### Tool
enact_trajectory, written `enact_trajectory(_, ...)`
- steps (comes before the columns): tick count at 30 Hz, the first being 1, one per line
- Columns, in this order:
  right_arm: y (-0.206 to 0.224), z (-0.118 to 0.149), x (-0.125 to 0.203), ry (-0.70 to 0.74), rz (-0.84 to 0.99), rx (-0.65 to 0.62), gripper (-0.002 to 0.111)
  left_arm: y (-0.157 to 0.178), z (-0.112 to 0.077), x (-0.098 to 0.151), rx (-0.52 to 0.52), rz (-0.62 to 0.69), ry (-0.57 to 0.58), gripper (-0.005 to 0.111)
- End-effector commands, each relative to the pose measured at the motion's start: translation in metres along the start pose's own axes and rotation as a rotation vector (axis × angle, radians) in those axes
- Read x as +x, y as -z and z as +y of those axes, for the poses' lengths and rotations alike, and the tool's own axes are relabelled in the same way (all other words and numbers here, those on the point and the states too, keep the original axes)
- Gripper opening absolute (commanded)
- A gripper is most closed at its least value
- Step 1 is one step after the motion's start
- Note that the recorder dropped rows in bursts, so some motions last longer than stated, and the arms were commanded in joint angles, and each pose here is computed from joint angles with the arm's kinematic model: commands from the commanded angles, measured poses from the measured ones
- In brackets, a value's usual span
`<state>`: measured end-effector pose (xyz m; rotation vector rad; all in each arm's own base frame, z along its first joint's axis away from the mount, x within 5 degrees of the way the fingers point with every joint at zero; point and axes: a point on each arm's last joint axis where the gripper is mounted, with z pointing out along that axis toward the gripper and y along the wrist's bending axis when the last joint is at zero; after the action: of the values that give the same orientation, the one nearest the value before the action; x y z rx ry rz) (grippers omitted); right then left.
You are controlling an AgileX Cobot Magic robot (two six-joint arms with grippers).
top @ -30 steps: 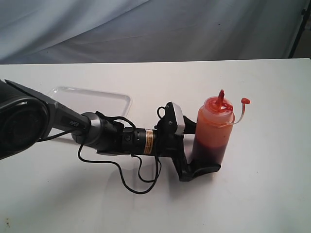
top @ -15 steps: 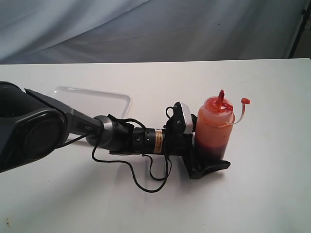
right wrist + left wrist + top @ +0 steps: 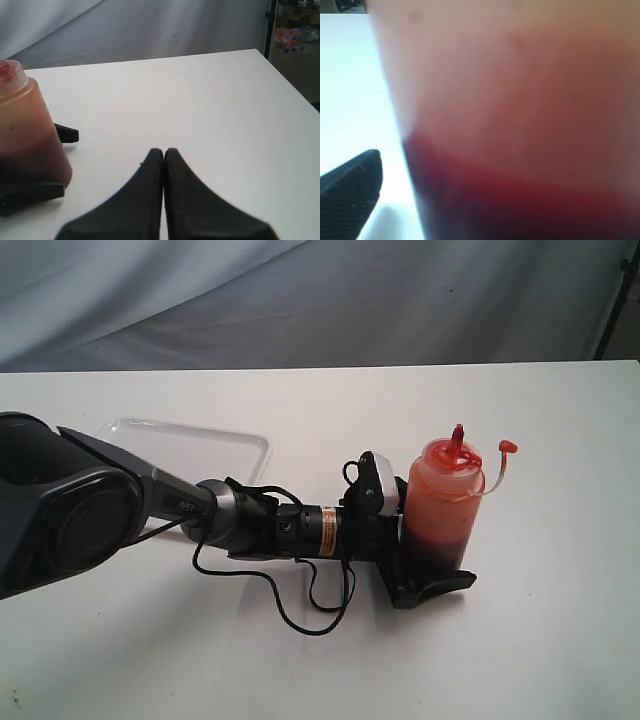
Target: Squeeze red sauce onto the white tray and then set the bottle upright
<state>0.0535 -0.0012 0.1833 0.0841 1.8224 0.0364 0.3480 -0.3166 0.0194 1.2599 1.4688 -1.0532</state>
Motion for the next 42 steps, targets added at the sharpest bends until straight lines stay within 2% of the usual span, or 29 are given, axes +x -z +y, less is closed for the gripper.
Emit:
enact_trajectory(1,0.000,0.000,0.001,-0.005,-0.003,0.001,0.000,-0.002,0.000,-0.003,-0.004,-0.016,0.009,0.105)
enact_trajectory(14,0.000,0.000,0.001,-0.005,-0.003,0.001,0.000,-0.002,0.000,-0.003,0.002,-0.012,0.004,0.104)
enact_trajectory(17,0.000,0.000,0.001,-0.005,-0.003,0.001,0.000,-0.002,0.000,-0.003,0.002,-0.012,0.004,0.097)
enact_trajectory(23,0.000,0.000,0.001,-0.005,-0.003,0.001,0.000,-0.002,0.000,-0.003,0.002,-0.012,0.004,0.056)
enact_trajectory(24,0.000,0.000,0.001,-0.005,-0.003,0.001,0.000,-0.002,0.000,-0.003,0.002,-0.012,0.004,0.040)
enact_trajectory(25,0.000,0.000,0.001,-0.005,-0.003,0.001,0.000,-0.002,0.000,-0.003,0.002,-0.012,0.004,0.034)
enact_trajectory(26,0.000,0.000,0.001,-0.005,-0.003,0.001,0.000,-0.002,0.000,-0.003,0.002,-0.012,0.004,0.017)
enact_trajectory(28,0.000,0.000,0.001,-0.005,-0.003,0.001,0.000,-0.002,0.000,-0.002,0.000,-0.013,0.000,0.000)
enact_trajectory(31,0.000,0.000,0.001,-0.005,-0.003,0.001,0.000,0.003,0.003,-0.003,0.017,-0.014,-0.015,0.000)
enact_trajectory(33,0.000,0.000,0.001,-0.005,-0.003,0.001,0.000,0.020,0.011,-0.014,0.077,-0.049,-0.070,0.000)
enact_trajectory(36,0.000,0.000,0.001,-0.005,-0.003,0.001,0.000,0.044,0.025,-0.030,0.098,-0.101,-0.076,0.000)
enact_trajectory(38,0.000,0.000,0.001,-0.005,-0.003,0.001,0.000,0.062,0.036,-0.042,0.101,-0.092,-0.025,0.000)
enact_trajectory(42,0.000,0.000,0.001,-0.005,-0.003,0.001,0.000,0.087,0.045,-0.060,0.126,-0.044,-0.077,0.000)
